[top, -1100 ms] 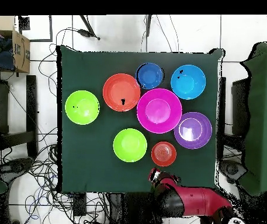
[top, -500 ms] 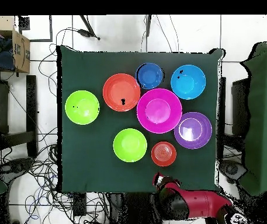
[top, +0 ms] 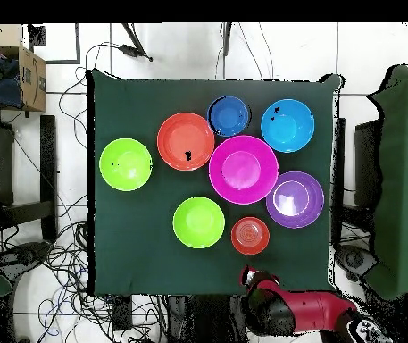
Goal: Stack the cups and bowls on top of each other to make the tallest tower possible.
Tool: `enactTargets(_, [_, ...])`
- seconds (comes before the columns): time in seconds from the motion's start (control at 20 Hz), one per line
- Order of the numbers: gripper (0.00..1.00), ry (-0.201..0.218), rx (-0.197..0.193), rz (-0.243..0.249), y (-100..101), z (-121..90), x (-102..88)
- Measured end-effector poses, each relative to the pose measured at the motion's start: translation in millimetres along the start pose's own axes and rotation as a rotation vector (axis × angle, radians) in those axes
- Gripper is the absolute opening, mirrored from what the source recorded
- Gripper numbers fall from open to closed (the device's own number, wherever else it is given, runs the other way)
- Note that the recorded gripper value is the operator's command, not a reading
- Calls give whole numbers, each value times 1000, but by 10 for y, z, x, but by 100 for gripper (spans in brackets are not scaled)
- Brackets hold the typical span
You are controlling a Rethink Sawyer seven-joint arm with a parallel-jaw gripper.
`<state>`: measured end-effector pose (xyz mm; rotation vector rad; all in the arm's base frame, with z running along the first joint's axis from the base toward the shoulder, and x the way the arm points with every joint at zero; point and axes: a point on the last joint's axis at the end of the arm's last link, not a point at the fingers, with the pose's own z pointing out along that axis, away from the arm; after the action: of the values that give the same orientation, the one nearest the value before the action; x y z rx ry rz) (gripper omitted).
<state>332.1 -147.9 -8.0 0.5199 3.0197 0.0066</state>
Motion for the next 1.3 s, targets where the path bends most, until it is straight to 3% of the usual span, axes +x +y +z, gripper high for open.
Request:
enactTargets(0.55, [100,-9,-16,-24,-115,227,14])
enactTargets(1.3, [100,-10,-22,21,-299,272,36])
